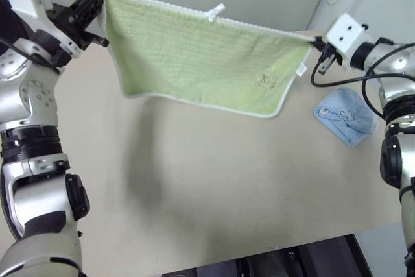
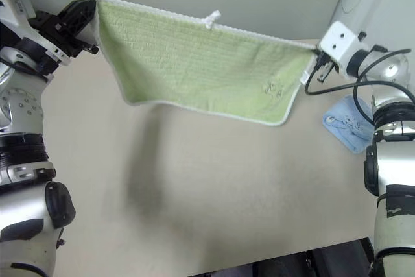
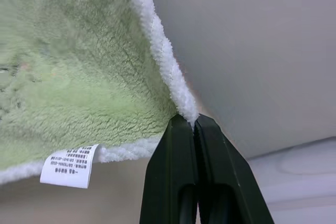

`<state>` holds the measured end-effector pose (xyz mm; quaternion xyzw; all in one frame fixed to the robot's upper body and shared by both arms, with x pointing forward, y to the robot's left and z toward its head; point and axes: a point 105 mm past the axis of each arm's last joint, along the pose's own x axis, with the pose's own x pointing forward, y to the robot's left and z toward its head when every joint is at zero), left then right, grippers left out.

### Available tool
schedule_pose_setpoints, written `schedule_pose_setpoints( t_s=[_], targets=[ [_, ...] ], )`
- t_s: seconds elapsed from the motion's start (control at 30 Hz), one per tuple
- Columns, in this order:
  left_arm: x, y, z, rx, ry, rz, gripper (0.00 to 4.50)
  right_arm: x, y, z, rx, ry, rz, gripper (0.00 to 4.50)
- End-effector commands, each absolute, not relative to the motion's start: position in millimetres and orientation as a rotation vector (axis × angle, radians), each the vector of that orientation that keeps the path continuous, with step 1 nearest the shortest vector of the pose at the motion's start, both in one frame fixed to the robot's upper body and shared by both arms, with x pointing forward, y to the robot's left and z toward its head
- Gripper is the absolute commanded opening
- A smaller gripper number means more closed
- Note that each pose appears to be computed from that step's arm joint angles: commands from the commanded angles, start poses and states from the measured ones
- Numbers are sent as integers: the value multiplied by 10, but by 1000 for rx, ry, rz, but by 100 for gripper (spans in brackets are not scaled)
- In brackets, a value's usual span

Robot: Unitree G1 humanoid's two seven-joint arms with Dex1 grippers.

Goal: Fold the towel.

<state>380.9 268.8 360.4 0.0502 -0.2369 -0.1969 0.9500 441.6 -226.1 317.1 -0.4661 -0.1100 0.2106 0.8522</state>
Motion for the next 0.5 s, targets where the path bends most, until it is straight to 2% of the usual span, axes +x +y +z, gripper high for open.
schedule_pose_setpoints(
  t_s=[0.03,0.2,0.33,0.5],
  targets=[
    [3533,2810,3736,151,-543,-432,7,4303,-2388,3412,-979,-306,411,0],
    [3154,2839,3462,122,-460,-519,7,4138,-2323,3209,-944,-301,625,0],
    [2798,2773,3212,117,-356,-593,7,3925,-2340,2960,-924,-226,831,0],
    [2395,2639,2767,69,-171,-689,7,3609,-2395,2438,-850,3,1077,0]
  ],
)
